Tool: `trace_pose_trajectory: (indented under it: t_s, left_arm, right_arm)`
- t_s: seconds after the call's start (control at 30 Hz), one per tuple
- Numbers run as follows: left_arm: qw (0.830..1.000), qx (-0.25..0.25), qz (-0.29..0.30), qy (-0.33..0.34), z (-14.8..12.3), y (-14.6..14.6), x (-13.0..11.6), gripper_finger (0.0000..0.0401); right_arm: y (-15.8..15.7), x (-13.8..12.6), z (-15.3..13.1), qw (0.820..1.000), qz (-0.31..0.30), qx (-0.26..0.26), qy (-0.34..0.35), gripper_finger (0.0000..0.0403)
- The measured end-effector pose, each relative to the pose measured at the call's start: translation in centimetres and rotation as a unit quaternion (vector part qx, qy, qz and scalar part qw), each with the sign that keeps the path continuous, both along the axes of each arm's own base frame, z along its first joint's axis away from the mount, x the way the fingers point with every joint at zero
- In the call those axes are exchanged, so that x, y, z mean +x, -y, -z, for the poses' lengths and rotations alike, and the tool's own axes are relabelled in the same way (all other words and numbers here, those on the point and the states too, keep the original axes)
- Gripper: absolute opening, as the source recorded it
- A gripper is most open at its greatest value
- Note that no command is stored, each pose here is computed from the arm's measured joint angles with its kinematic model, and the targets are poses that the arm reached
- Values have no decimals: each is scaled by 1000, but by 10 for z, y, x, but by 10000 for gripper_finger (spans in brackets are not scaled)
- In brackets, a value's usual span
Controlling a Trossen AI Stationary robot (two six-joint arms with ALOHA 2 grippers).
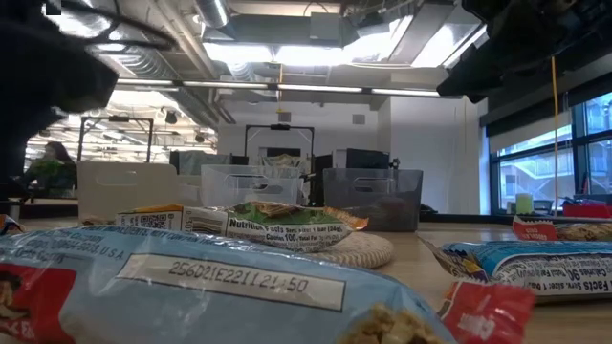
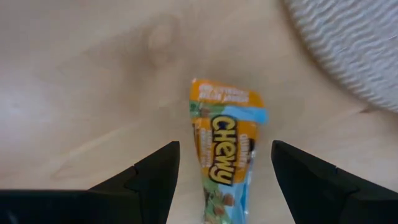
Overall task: Pick and place Granola Bars by type
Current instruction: Put the yellow granola bar into the gray bin
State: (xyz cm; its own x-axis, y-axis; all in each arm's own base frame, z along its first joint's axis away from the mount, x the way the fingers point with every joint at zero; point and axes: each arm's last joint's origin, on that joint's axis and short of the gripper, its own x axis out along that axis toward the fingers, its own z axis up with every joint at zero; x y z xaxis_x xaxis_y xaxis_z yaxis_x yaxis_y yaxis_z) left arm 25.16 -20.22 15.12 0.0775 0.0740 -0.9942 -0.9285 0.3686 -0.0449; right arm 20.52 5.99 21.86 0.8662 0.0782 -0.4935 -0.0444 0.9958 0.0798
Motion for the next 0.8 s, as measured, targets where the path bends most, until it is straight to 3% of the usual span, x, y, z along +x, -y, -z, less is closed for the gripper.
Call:
trace_pose_trajectory:
  t_s: [0.3, 0.57, 0.8]
  left_arm:
    - [1000, -19, 0, -16, 7, 3, 2, 246]
    - [998, -22, 48, -13, 7, 4, 3, 243]
    - [998, -27, 45, -17, 7, 4, 2, 213]
  right_arm:
    - [0, 0, 0, 1000, 0, -1, 0, 149]
    - [0, 0, 0, 1000, 0, -1, 0, 149]
    - [0, 0, 0, 1000, 0, -1, 0, 149]
